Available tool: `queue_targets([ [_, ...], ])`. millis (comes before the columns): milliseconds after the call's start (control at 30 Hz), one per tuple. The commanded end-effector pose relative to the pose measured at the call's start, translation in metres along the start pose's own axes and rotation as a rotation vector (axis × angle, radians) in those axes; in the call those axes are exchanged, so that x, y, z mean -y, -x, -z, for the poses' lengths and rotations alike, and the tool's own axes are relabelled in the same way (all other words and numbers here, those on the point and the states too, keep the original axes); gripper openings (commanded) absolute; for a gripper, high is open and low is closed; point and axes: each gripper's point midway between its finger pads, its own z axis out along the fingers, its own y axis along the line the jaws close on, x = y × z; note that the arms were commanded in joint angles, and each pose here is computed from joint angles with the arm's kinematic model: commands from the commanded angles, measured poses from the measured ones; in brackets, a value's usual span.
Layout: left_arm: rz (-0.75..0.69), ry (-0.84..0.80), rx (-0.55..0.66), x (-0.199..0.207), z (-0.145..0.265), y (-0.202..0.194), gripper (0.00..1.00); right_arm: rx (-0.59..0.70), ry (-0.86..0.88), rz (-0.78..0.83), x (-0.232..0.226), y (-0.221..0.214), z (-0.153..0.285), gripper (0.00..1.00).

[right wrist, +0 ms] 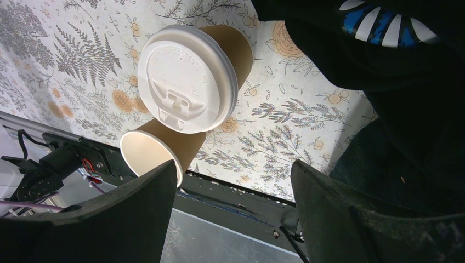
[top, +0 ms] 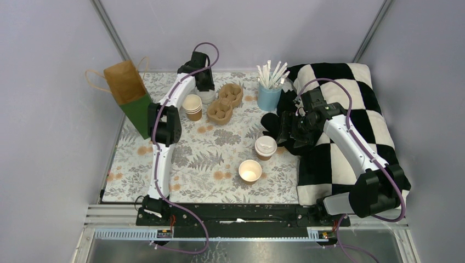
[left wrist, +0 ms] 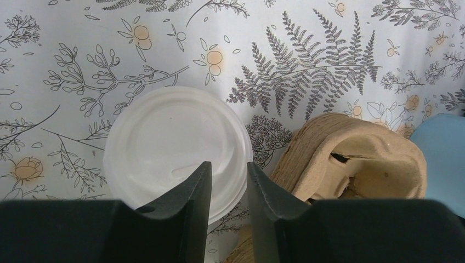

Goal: Pack the takeout coffee

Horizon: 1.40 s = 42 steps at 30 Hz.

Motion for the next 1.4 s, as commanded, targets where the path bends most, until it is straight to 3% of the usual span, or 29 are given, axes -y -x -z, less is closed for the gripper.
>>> queue_targets([
  [0,-0.075,-0.004,0.025,0.005,-0.003,0.004,0.35,0.005,0.028,0.022,-0.008,0.004,0.003,0.82],
  [233,-0.145,0.016,0.025,0.009,-0.006,-0.001,0.39,0.003,0.030,0.019,-0.008,0.004,0.002,0.82],
  [733,-0.171,0.049,0.030,0.009,-0.009,-0.001,0.28,-0.001,0.031,0.019,-0.008,0.004,0.002,0.82],
  [1133,-0.152,0.027,0.070,0.017,0.003,0.014,0.31,-0.003,0.033,0.019,-0.008,0.004,0.001,0.82],
  [1367,-0.154,0.030,0.069,0.016,0.002,0.014,0.27,-0.004,0.033,0.019,-0.008,0.003,0.001,0.82],
])
